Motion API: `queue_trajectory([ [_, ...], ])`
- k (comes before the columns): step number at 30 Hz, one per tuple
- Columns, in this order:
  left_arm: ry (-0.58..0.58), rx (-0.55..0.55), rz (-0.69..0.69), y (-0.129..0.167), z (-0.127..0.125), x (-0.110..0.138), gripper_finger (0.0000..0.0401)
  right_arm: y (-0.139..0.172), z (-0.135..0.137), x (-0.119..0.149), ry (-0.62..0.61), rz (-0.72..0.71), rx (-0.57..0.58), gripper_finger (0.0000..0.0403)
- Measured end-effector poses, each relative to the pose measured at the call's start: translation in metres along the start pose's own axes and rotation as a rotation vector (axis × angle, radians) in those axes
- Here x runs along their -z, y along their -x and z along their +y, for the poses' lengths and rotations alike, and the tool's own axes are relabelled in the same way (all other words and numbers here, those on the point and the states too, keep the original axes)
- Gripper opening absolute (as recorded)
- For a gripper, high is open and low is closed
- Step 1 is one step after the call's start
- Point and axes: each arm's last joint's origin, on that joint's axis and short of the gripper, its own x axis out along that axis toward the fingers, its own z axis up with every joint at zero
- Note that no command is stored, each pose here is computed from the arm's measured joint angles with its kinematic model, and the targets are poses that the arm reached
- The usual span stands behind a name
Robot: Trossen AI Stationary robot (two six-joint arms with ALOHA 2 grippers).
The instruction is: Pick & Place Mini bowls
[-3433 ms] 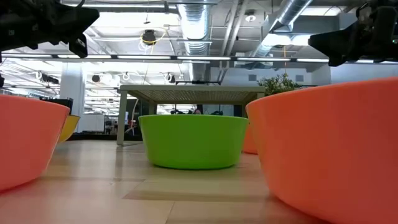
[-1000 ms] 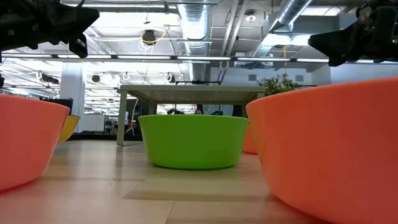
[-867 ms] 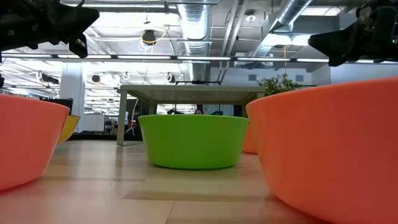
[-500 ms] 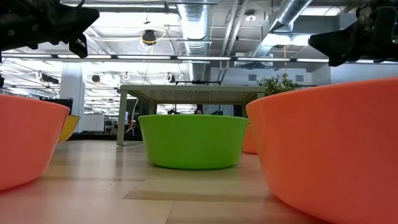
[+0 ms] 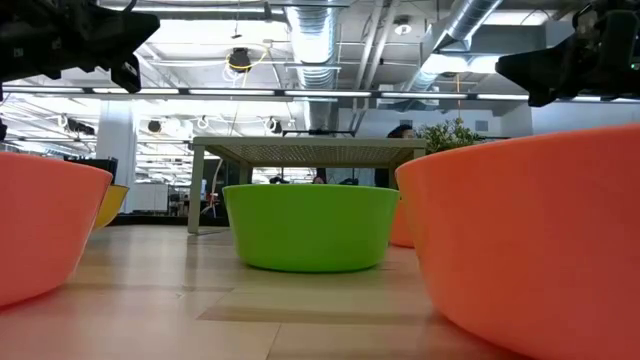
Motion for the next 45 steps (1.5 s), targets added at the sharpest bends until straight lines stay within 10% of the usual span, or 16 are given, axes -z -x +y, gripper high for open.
queue_trajectory([
  [31, 0.000, 0.001, 0.000, 0.0000, 0.0000, -0.0001, 0.0011, 0.0000, 0.0000, 0.0000, 0.002, 0.000, 0.000, 0.0074],
  [45, -0.099, -0.006, -0.014, 0.0000, 0.0002, -0.0013, 0.0011, 0.0000, 0.0002, -0.0003, 0.234, -0.004, -0.007, 0.0074],
])
